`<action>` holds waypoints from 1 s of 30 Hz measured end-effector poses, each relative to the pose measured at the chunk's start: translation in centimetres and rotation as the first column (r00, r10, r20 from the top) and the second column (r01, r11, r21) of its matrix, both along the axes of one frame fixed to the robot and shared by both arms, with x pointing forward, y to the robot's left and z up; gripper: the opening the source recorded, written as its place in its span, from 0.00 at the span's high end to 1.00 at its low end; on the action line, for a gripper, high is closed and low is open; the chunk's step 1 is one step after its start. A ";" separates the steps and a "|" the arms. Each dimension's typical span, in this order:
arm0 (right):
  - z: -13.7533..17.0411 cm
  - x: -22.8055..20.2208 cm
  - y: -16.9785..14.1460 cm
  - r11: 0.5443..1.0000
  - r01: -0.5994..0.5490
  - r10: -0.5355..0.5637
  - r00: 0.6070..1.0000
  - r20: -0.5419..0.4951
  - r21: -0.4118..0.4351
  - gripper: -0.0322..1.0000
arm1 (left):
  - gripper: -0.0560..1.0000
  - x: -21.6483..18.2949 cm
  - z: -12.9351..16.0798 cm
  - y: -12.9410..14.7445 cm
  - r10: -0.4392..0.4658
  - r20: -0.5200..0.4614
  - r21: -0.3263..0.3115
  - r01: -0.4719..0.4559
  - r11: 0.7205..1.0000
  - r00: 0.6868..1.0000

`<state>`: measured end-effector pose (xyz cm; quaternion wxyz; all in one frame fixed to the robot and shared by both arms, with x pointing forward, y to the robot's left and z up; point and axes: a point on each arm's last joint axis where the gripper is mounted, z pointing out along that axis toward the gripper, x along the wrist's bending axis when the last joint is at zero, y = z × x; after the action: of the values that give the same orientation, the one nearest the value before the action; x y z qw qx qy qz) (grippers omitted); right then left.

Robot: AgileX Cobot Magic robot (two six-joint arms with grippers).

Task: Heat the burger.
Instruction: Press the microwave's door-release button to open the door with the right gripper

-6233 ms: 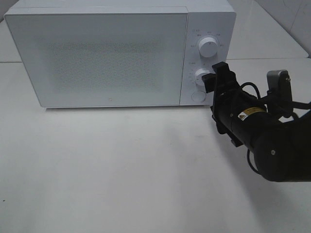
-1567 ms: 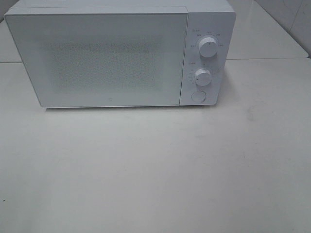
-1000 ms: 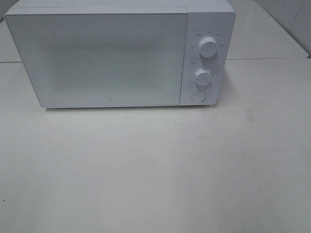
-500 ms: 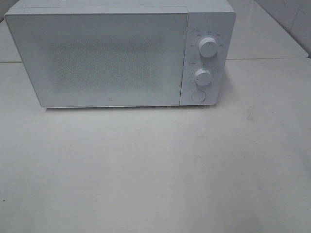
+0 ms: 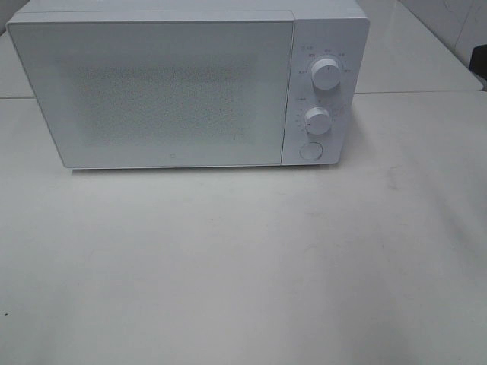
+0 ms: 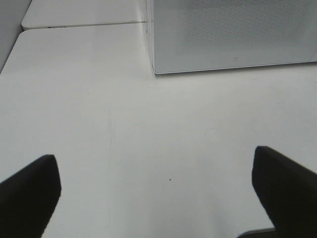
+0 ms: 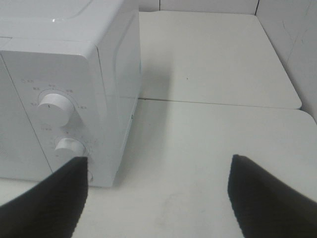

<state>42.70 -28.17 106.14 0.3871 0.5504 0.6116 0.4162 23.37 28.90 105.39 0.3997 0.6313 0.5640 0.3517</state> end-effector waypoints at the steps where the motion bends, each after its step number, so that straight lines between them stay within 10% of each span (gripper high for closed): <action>1: 0.0 0.0 0.0 1.000 0.000 0.000 1.000 0.000 0.000 0.24 | 0.01 0.0 0.0 0.0 0.000 0.000 0.000 0.000 1.000 1.000; 30: -10.7 4.0 5.6 0.996 -0.069 0.075 0.993 0.094 -0.057 0.24 | 0.01 0.0 0.0 0.0 0.000 0.000 0.000 0.000 1.000 1.000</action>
<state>46.75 -22.56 95.41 0.4154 0.4968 0.6225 0.4395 23.37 28.90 105.39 0.3997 0.6313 0.5640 0.3517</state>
